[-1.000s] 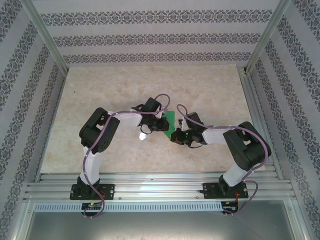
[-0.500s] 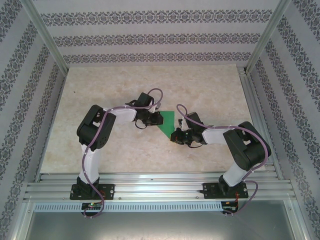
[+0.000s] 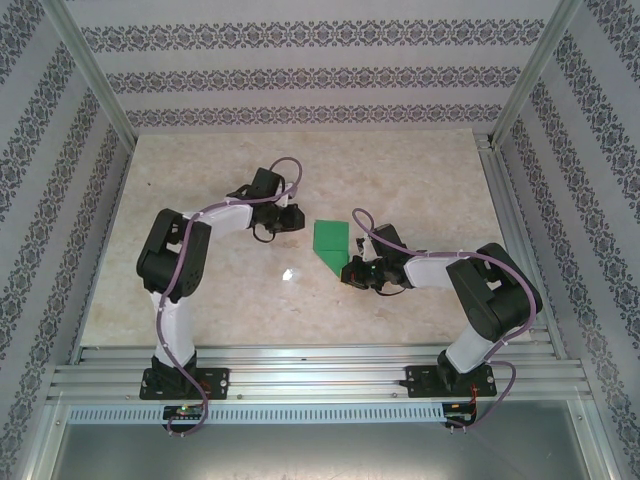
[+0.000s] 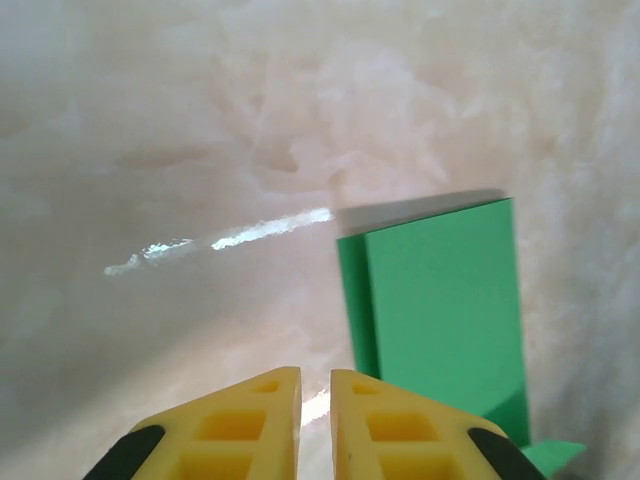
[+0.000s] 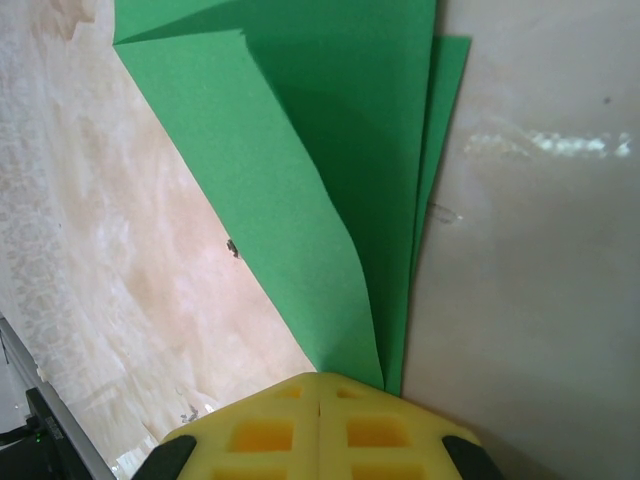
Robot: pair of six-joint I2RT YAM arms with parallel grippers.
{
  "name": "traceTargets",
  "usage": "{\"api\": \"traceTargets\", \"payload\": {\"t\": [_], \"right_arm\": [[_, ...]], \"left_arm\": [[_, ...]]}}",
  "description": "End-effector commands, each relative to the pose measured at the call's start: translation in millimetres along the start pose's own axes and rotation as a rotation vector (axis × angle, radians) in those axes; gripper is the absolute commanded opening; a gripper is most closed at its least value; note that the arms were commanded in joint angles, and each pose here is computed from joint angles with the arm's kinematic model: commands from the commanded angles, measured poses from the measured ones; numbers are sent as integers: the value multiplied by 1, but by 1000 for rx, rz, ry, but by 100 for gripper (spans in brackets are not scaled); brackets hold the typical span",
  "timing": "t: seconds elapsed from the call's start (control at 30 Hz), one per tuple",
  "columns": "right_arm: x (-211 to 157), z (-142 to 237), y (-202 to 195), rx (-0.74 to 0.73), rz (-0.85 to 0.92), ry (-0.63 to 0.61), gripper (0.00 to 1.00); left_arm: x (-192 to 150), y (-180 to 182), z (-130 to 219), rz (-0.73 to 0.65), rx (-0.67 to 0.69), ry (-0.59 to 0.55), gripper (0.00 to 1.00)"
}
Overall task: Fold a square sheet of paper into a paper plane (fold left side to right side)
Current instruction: Third fold the triangle at the center of the table.
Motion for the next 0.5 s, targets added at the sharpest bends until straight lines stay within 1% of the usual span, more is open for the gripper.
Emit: {"api": "traceTargets", "payload": {"t": [0.0, 0.17, 0.23, 0.33, 0.47], "right_arm": [[-31, -2, -39, -239, -86, 100, 0], [-30, -2, -39, -237, -86, 100, 0], [-30, -3, -39, -239, -85, 103, 0], [-31, -4, -40, -241, -84, 107, 0], [-31, -4, -40, -242, -85, 105, 0]], "left_arm": [[-13, -23, 18, -61, -91, 7, 15], [-53, -38, -1, -86, -203, 106, 12], [-62, -42, -12, -90, -222, 142, 10], [-67, -46, -25, -94, -233, 158, 10], [-63, -45, -35, -78, -247, 147, 9]]}}
Point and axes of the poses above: each hand's point on the last joint's axis, 136 mm out from that joint toward the fingers, its own z axis back along the fingers, its own y axis along the line the jaws close on, x = y × z, the point moved 8 cm from there along z, back along the fingers, and after that the axes turned 5 degrees about z, right-handed, at the moved point
